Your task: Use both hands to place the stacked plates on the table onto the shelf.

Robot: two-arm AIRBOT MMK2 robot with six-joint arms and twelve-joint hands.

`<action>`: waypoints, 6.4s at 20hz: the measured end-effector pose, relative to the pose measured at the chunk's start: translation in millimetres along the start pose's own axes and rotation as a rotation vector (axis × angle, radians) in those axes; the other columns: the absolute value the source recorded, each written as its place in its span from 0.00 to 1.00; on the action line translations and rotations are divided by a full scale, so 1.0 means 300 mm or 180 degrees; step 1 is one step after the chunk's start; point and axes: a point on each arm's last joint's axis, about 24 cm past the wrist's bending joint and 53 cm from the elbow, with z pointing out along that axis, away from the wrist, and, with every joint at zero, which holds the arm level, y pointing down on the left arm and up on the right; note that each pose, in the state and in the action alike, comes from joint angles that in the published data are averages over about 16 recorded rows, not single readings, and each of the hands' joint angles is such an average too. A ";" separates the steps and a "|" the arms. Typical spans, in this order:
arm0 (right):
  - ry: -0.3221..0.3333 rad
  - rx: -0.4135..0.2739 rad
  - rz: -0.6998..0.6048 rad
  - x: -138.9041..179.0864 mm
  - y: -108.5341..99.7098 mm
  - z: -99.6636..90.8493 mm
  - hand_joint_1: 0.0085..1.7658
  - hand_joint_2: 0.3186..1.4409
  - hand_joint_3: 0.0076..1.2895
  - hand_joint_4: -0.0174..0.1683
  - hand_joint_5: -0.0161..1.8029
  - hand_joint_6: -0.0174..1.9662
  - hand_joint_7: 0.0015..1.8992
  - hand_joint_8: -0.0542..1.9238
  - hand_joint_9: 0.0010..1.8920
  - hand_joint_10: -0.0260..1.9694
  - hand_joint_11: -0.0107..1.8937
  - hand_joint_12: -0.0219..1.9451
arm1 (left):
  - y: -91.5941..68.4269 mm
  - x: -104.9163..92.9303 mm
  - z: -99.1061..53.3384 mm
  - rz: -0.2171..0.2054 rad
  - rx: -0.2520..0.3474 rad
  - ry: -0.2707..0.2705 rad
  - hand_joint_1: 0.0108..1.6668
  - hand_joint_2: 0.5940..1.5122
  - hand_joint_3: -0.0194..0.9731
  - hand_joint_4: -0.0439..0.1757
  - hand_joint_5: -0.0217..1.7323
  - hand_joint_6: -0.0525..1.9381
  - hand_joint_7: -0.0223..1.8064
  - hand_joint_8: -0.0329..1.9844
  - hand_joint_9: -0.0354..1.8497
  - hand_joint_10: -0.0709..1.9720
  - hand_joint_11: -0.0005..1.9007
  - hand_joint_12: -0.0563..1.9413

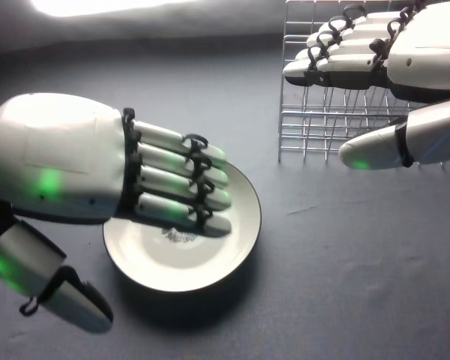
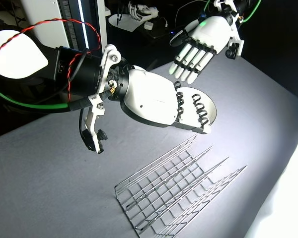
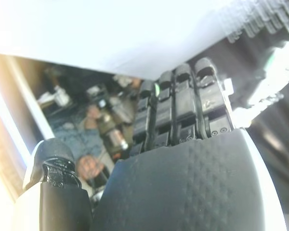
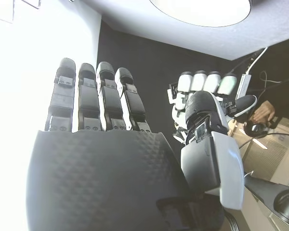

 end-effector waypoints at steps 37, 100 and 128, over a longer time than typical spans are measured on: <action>0.0006 -0.0106 -0.0042 0.007 0.022 -0.002 0.05 0.88 0.01 0.09 0.09 0.02 0.07 0.03 0.05 0.02 0.02 0.18 | 0.322 0.285 -0.054 -0.0259 -0.0417 0.0705 0.00 0.51 0.02 0.22 0.07 0.03 0.06 0.02 0.06 0.04 0.02 0.05; 0.0377 -0.0494 0.0005 0.203 0.115 0.042 0.52 0.55 0.01 0.07 0.04 0.02 0.02 0.03 0.02 0.02 0.02 0.26 | 0.234 0.370 0.126 -0.0318 -0.0118 0.0706 0.00 0.53 0.02 0.17 0.04 0.01 0.02 0.01 0.05 0.04 0.01 0.04; 0.0413 -0.0573 0.0032 0.228 0.143 0.073 0.59 0.53 0.01 0.07 0.09 0.02 0.06 0.03 0.05 0.02 0.02 0.36 | 0.242 0.361 0.129 -0.0309 -0.0123 0.0704 0.00 0.54 0.02 0.17 0.04 0.01 0.02 0.01 0.05 0.04 0.01 0.06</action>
